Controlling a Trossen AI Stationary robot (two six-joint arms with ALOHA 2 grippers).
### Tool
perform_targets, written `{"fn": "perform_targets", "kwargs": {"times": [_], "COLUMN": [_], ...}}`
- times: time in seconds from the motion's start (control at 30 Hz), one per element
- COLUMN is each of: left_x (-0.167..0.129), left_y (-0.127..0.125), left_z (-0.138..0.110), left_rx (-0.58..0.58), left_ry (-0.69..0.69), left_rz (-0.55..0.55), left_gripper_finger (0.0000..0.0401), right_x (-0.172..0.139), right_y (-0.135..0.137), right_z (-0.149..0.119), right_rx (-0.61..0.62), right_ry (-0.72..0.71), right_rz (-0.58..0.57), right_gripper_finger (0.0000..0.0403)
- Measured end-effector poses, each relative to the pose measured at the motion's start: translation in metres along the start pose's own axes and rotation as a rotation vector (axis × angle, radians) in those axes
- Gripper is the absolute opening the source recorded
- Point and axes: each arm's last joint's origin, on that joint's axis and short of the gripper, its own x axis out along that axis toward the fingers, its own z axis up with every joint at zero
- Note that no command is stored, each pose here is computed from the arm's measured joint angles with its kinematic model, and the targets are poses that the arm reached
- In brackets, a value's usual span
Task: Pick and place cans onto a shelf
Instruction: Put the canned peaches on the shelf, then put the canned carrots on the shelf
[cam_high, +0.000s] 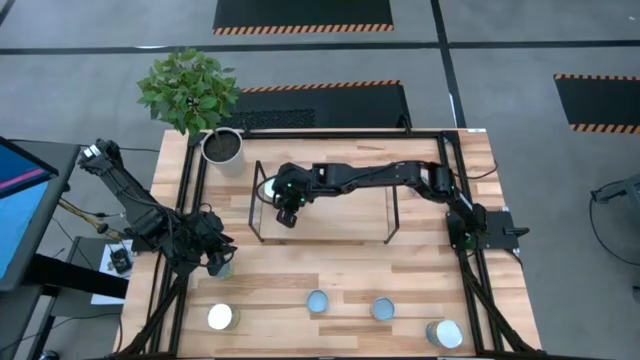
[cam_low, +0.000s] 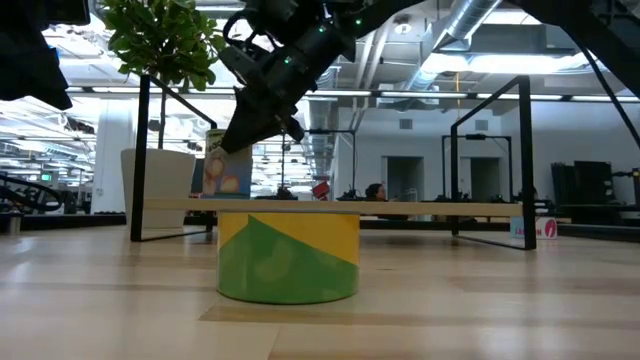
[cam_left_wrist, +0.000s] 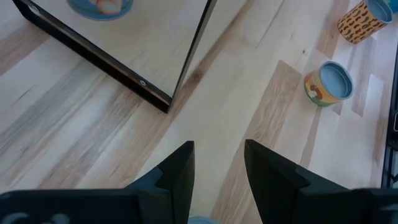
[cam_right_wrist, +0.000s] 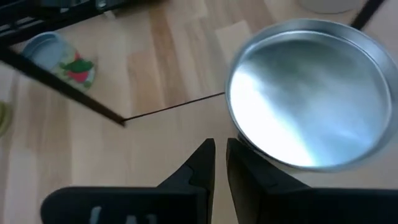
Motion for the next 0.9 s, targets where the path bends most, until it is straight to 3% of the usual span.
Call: {"fn": "perform_targets", "kwargs": {"times": [0.37,0.53,0.63,0.73,0.9], "left_x": [0.000,0.000,0.000,-0.002,-0.007], "left_y": [0.000,0.001,-0.002,-0.011,-0.029], "left_z": [0.000,-0.003,-0.005,-0.007,-0.007], "left_rx": [0.000,0.004,-0.049,-0.121,-0.179], "left_ry": [0.000,0.083,0.182,0.320,0.432], "left_rz": [0.000,-0.010,-0.050,-0.163,-0.367], "left_gripper_finger": [0.0128,0.0128,0.0128,0.0128,0.0128], "right_x": [-0.001,-0.012,-0.038,-0.078,-0.142], "right_y": [-0.008,-0.008,-0.006,0.006,0.037], "right_z": [-0.006,-0.008,-0.010,-0.007,0.001], "right_rx": [0.015,0.048,0.168,0.272,0.227], "right_ry": [0.072,0.135,0.241,0.345,0.331], "right_rz": [-0.029,-0.045,-0.037,0.010,0.052], "right_gripper_finger": [0.0065,0.0065,0.0066,0.0066,0.0065]}}
